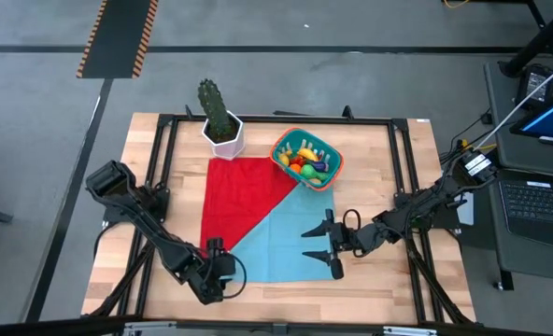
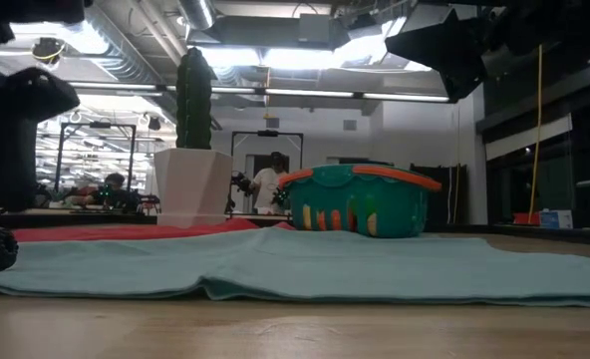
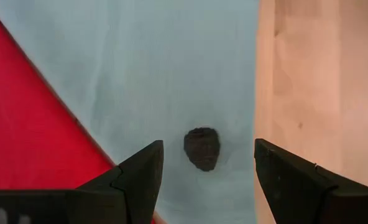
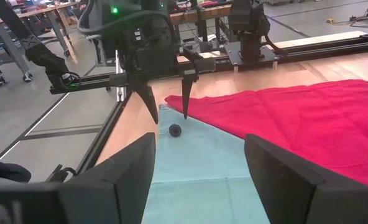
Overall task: Pick and placing Produce into tupperware
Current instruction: Put the blackberry into the blue basket
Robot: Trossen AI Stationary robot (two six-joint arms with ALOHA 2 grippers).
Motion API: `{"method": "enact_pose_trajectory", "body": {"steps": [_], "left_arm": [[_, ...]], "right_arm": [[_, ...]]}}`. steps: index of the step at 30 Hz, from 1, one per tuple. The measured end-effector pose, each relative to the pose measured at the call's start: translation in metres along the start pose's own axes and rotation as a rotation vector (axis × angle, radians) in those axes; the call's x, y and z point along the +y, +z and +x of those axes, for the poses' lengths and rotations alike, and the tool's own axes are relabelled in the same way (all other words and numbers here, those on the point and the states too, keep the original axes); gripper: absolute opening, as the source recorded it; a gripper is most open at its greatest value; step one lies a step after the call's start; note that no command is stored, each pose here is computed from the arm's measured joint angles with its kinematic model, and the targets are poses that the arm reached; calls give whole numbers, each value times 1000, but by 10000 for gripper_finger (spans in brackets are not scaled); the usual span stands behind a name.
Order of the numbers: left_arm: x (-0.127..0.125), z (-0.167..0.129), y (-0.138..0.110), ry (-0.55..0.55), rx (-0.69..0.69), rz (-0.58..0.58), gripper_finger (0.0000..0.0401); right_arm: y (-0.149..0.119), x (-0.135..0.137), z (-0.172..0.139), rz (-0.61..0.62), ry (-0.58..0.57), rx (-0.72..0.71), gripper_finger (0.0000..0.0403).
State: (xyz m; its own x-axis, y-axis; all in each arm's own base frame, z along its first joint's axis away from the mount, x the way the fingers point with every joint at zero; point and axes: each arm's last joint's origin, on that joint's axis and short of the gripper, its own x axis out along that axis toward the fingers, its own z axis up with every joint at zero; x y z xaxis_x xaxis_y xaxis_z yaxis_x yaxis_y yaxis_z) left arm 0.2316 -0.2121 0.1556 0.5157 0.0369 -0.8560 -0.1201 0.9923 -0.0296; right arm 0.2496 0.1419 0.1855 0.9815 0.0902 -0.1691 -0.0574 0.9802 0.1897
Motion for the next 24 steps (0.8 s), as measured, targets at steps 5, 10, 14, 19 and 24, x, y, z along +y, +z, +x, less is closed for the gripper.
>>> {"method": "enact_pose_trajectory", "body": {"steps": [5,10,14,19,24], "left_arm": [[-1,4,-2,10,10,6,238],[-2,4,-1,-5,-4,-3,238],[-3,10,-3,2,3,2,238],[-3,16,-3,0,21,-2,238],[-1,17,-1,5,21,-10,238]], "right_arm": [[0,0,0,-1,-1,3,248],[-1,0,0,-3,-2,6,248],[-1,0,0,-3,-2,6,248],[-1,0,0,-3,-3,10,248],[-1,0,0,-2,-4,12,248]]}}
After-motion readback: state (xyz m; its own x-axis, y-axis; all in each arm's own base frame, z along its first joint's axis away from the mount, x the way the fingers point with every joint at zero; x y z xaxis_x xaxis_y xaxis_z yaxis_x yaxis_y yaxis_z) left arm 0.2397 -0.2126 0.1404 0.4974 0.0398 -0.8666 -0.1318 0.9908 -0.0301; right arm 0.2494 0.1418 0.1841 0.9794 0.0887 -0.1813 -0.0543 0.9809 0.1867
